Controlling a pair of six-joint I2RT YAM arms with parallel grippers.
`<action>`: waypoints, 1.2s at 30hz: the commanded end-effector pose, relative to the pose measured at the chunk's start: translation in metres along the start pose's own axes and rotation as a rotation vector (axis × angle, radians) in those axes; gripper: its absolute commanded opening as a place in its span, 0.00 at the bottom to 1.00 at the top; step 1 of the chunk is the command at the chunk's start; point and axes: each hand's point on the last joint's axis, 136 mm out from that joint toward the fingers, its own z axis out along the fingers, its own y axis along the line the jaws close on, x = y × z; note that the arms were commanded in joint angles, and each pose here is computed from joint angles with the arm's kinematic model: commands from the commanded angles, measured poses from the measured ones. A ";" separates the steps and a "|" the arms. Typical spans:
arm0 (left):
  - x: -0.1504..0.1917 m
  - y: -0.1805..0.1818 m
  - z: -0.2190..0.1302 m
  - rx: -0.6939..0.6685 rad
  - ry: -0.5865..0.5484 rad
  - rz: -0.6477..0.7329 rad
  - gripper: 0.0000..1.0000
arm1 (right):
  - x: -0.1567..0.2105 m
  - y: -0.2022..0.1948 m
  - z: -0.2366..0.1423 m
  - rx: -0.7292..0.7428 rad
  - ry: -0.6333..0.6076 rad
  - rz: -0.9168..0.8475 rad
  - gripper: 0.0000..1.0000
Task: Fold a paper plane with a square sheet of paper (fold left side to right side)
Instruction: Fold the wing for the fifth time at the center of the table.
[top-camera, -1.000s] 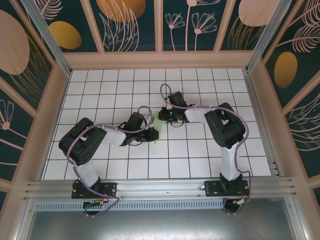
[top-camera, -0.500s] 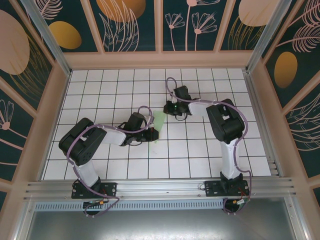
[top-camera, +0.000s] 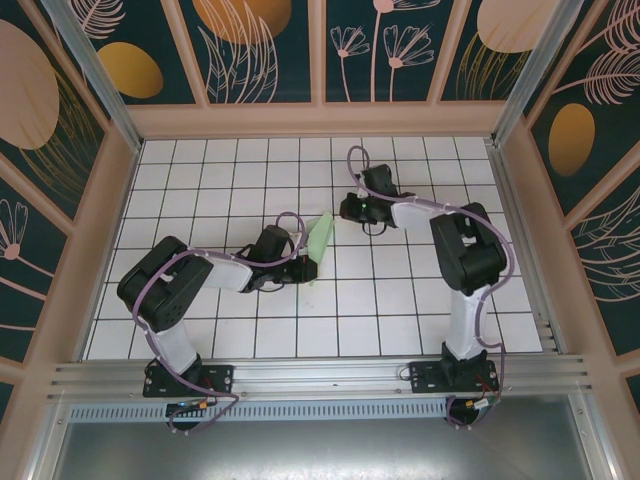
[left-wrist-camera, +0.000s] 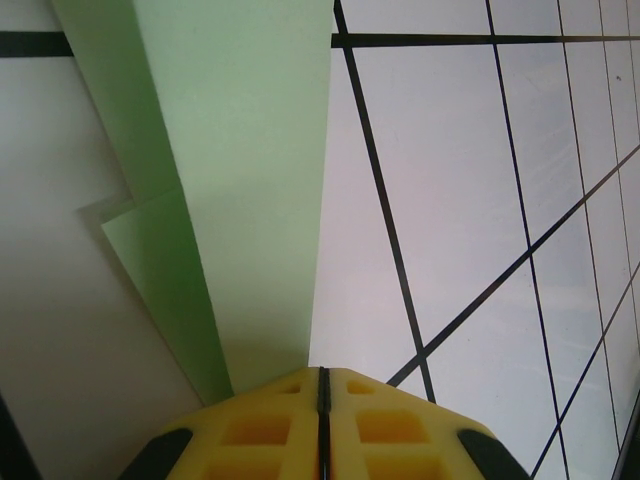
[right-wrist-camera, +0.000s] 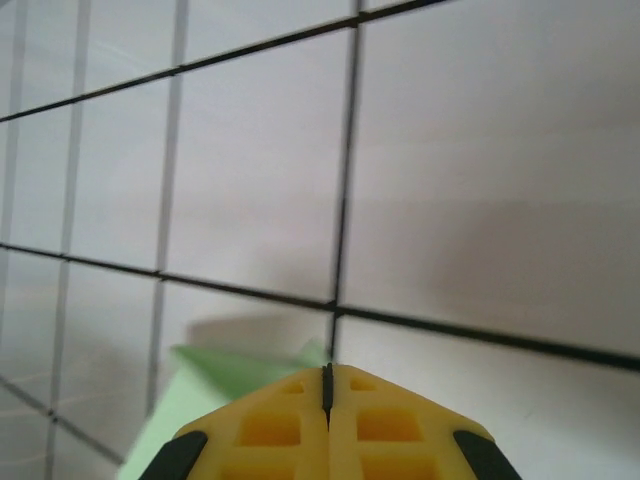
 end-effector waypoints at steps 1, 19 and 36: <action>0.054 0.053 0.004 -0.190 0.154 -0.069 0.12 | 0.020 0.045 -0.018 -0.114 0.012 -0.039 0.00; 0.054 0.054 0.003 -0.197 0.150 -0.070 0.12 | 0.116 0.067 0.022 -0.177 0.200 0.058 0.00; 0.059 0.057 0.004 -0.200 0.162 -0.075 0.12 | 0.111 0.026 0.036 -0.027 0.171 -0.007 0.00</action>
